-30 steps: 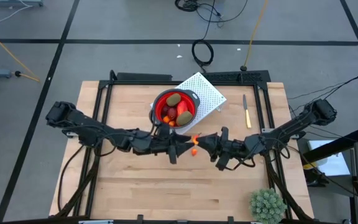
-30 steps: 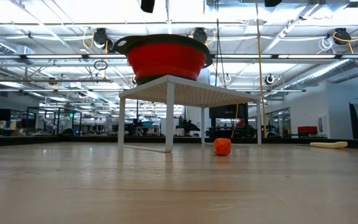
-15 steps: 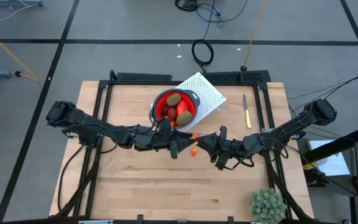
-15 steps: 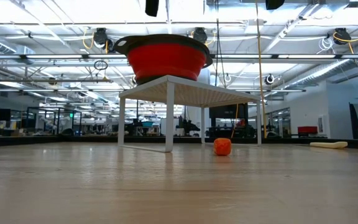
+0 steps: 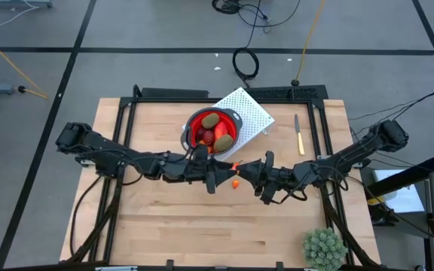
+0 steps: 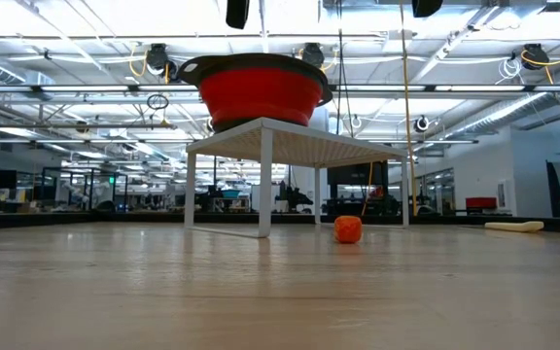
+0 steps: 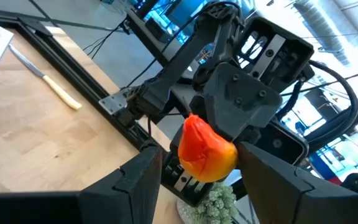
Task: Pick & Place Fruit
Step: Put the pear into the red strainer bowl on the shelf
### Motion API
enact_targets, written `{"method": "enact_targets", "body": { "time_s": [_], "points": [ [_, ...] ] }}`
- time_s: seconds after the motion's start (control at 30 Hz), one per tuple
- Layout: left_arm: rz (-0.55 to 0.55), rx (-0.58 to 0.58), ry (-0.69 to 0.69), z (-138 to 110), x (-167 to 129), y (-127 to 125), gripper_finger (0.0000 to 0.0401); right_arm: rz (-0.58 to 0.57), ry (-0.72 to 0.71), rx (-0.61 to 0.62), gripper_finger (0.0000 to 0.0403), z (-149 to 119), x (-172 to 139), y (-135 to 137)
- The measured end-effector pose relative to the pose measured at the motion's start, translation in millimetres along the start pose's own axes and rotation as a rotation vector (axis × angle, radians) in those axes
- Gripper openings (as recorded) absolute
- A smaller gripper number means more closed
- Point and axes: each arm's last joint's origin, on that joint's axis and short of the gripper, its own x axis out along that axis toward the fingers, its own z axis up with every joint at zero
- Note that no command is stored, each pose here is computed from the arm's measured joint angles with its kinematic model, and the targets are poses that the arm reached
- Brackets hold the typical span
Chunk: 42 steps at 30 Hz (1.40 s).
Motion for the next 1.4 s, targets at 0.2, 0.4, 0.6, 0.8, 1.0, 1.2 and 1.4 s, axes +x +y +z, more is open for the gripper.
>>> {"method": "enact_targets", "body": {
  "time_s": [0.2,0.4,0.6,0.8,1.0,1.2,1.4],
  "points": [
    [0.002,-0.007,0.001,0.8,0.4,1.0,0.0211,0.0,0.001,0.0,0.0102,0.0,0.0,0.0],
    [-0.011,-0.036,0.014,4.7,2.4,4.5,0.0188,0.002,0.005,-0.002,0.0102,-0.4,0.1,0.3],
    [-0.032,-0.037,0.034,6.6,3.1,5.6,0.0113,0.008,0.009,0.016,0.0102,-0.6,0.0,1.0],
    [-0.033,-0.038,0.034,6.6,3.1,5.5,0.0086,0.007,0.013,0.068,0.0103,-0.7,0.0,1.0],
    [-0.031,-0.05,0.036,6.4,3.1,5.7,0.0096,0.006,0.013,0.071,0.0106,-0.8,0.1,0.9],
    [-0.027,-0.043,0.038,6.2,3.2,6.1,0.0094,0.006,0.011,0.077,0.0134,-0.6,0.1,0.9],
    [-0.015,-0.026,0.033,6.2,3.4,7.3,0.0094,0.003,0.008,0.159,0.016,-0.3,0.0,0.7]
  ]
}}
